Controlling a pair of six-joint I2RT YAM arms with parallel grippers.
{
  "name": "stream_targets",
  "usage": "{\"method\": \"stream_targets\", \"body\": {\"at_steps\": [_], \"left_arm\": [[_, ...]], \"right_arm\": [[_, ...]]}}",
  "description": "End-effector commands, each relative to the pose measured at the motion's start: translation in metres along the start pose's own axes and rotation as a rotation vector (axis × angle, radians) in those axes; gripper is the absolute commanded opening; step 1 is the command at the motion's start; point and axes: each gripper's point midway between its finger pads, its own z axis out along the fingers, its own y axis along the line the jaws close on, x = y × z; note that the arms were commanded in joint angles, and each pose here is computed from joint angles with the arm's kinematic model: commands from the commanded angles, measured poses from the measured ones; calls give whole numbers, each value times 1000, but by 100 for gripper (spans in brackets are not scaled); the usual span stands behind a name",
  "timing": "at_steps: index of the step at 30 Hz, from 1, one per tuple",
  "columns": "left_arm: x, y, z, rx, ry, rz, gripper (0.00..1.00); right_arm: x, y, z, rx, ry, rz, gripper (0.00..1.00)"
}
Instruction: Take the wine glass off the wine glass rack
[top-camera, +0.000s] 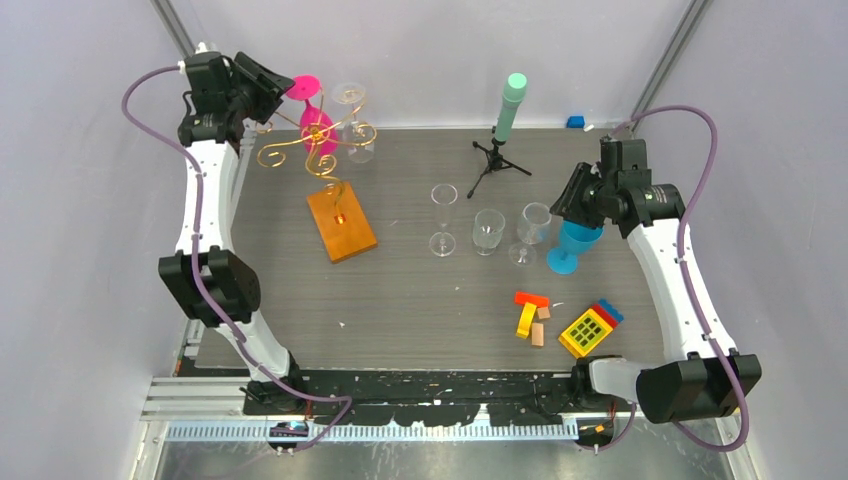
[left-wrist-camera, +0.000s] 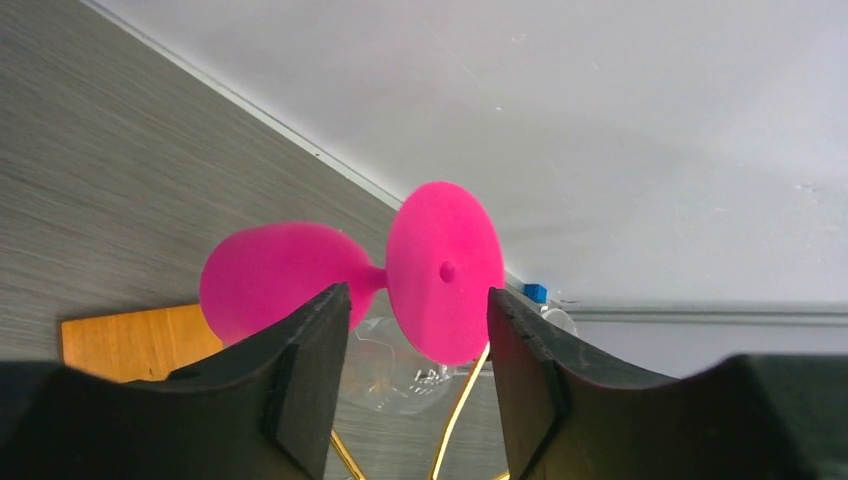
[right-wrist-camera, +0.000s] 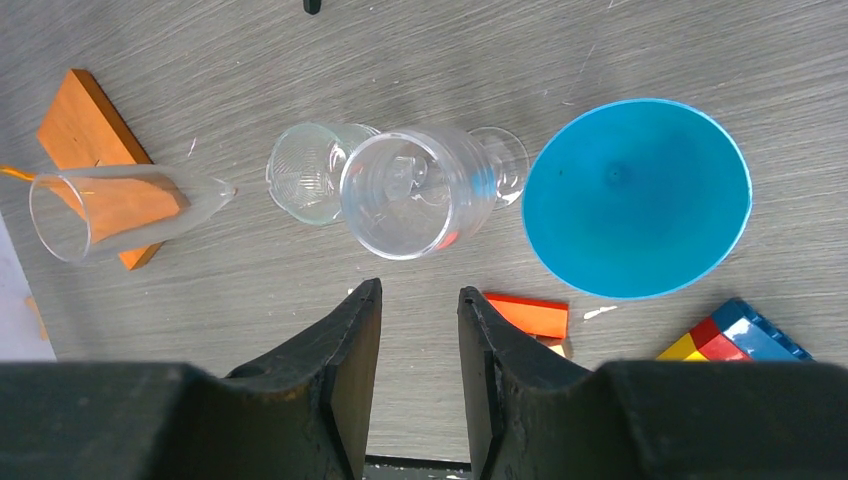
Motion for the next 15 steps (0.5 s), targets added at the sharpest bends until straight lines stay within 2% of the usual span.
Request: {"method": "stream_targets", "body": {"at_steps": [1, 6, 15], "left_arm": [[-14, -17, -2, 29, -47, -10, 52], [-7, -18, 9, 15, -19, -39, 49], [-4, -16, 16, 1, -15, -96, 48]], "right_arm": [[-7, 3, -6, -21, -54, 4, 40], [-7, 0, -5, -8, -61, -4, 40], [-8, -1, -4, -1, -65, -7, 40]]}}
